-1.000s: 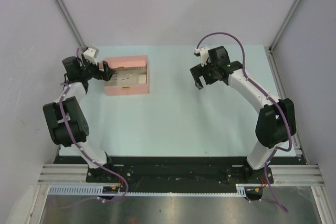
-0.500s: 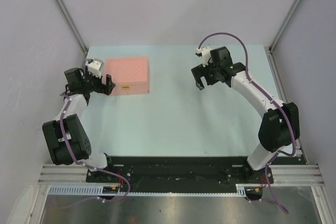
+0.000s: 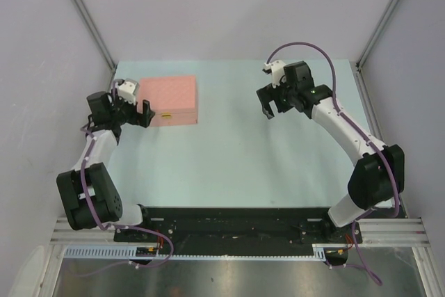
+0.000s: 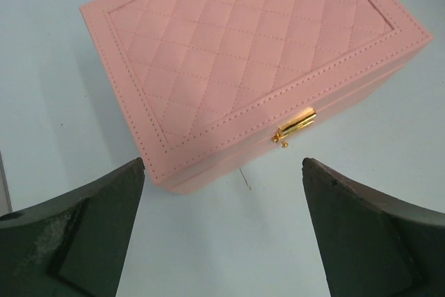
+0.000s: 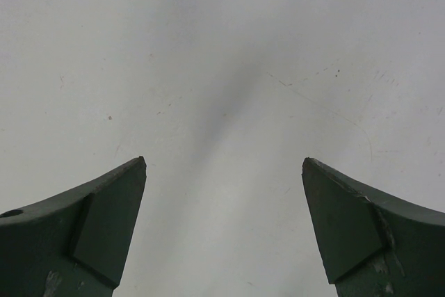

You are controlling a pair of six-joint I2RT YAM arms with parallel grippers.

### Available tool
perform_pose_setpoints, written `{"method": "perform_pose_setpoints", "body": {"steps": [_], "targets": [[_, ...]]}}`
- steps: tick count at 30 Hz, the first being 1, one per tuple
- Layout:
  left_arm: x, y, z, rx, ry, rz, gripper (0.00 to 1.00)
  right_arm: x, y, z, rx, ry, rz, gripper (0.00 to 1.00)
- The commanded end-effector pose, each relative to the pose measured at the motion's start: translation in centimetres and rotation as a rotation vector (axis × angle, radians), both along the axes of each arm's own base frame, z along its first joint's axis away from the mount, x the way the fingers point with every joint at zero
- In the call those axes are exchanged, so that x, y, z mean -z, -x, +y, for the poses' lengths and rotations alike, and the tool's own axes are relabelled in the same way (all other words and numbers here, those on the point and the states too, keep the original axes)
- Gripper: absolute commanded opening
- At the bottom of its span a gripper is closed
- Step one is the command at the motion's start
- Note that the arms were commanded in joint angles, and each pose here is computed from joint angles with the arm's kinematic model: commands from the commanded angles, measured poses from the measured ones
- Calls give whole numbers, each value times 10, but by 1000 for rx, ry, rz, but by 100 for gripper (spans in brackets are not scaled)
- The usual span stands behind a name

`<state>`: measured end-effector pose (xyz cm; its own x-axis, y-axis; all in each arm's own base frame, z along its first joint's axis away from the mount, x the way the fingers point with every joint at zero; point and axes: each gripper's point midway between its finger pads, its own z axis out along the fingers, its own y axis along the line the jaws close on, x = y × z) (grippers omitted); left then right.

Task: Organize the mixed jewelry

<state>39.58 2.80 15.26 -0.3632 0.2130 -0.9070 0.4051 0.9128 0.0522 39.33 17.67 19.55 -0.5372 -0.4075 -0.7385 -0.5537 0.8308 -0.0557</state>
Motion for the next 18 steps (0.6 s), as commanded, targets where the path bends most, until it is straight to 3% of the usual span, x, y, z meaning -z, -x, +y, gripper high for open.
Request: {"method": "perform_pose_setpoints", "body": {"steps": [1,18], "targets": [[-37,-26,-6,-16,0,-104,100,-17,0,-11,13,-1,-59,100],[3,-63,-22,-100,-91,-66,100,-14,4,-26,40,-8,-56,100]]}}
